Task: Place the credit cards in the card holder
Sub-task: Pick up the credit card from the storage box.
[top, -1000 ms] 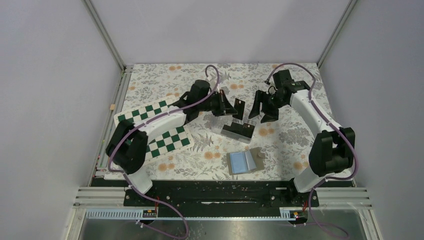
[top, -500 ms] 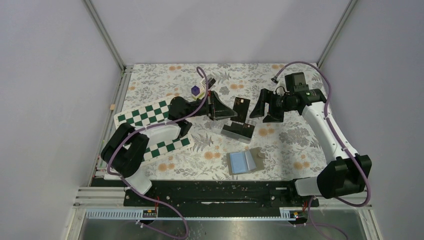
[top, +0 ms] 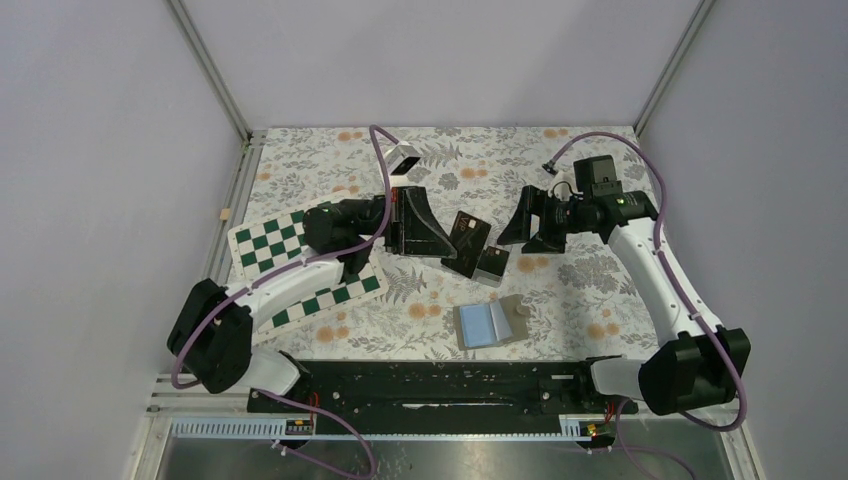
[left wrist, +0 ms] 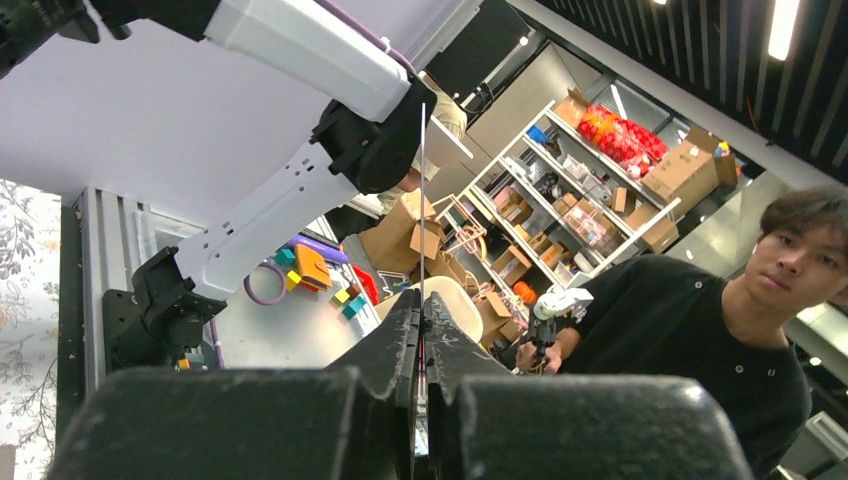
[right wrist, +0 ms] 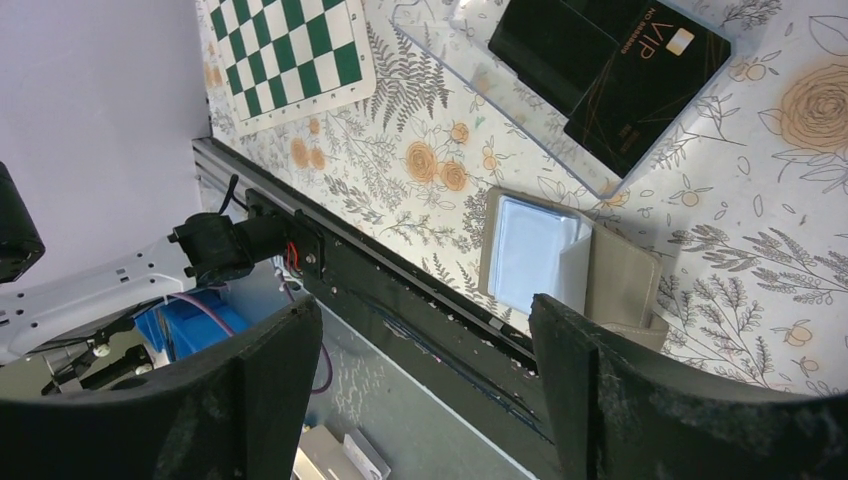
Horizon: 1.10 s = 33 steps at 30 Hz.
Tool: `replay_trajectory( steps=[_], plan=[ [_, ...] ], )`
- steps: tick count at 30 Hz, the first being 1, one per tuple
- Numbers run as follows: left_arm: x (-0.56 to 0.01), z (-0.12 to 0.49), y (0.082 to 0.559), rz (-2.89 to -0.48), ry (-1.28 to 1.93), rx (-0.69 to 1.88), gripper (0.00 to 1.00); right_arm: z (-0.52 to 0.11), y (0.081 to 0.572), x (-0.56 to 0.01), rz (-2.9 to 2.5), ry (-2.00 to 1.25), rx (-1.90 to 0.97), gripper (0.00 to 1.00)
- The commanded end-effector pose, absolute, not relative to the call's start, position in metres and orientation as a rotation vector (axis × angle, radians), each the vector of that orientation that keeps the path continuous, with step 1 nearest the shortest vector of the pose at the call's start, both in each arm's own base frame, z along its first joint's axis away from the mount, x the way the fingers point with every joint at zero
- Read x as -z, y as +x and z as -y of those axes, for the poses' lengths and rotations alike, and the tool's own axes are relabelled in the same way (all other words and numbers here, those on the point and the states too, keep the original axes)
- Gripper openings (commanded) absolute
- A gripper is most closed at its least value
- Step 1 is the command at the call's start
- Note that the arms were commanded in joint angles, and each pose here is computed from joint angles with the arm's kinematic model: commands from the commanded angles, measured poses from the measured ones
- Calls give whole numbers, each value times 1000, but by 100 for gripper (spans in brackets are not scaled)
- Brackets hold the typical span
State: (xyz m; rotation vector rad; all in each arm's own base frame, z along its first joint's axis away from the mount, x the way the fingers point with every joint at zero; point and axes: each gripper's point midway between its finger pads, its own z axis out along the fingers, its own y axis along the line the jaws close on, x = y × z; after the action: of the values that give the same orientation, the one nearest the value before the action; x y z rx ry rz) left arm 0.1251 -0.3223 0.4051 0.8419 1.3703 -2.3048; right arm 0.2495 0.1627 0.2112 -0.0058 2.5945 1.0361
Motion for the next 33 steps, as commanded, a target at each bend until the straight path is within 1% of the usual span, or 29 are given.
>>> replay_trajectory(
  steps=[1, 5, 8, 10, 13, 15, 17, 20, 22, 25, 29, 33],
  plan=[
    [-421, 311, 108, -1194, 944, 2228, 0, -170, 246, -230, -2507, -65, -1115, 83],
    [-405, 317, 117, -1248, 909, 2153, 0, -172, 241, -245, -2458, -109, -1146, 83],
    [-387, 329, 134, -1400, 880, 2041, 0, -175, 236, -258, -2411, -145, -1172, 83],
    [-371, 336, 152, -1523, 838, 1904, 0, -177, 234, -266, -2376, -163, -1192, 83],
    [-343, 334, 183, -1721, 759, 1618, 0, -181, 230, -276, -2322, -189, -1236, 84],
    [-330, 326, 199, -1786, 699, 1463, 0, -185, 227, -284, -2271, -218, -1287, 83],
    [-326, 319, 211, -1831, 606, 1380, 0, -191, 224, -293, -2220, -249, -1357, 83],
    [-324, 313, 220, -1965, 380, 1384, 0, -200, 221, -308, -2144, -269, -1478, 81],
    [-321, 317, 220, -2072, 239, 1459, 0, -206, 223, -321, -2071, -286, -1560, 80],
    [-320, 328, 215, -2174, 114, 1598, 0, -211, 227, -333, -2025, -248, -1660, 78],
    [-321, 330, 216, -2213, -5, 1648, 0, -217, 236, -339, -2006, -186, -1761, 73],
    [-325, 329, 216, -2217, -43, 1669, 0, -220, 243, -339, -2020, -125, -1825, 66]
  ],
)
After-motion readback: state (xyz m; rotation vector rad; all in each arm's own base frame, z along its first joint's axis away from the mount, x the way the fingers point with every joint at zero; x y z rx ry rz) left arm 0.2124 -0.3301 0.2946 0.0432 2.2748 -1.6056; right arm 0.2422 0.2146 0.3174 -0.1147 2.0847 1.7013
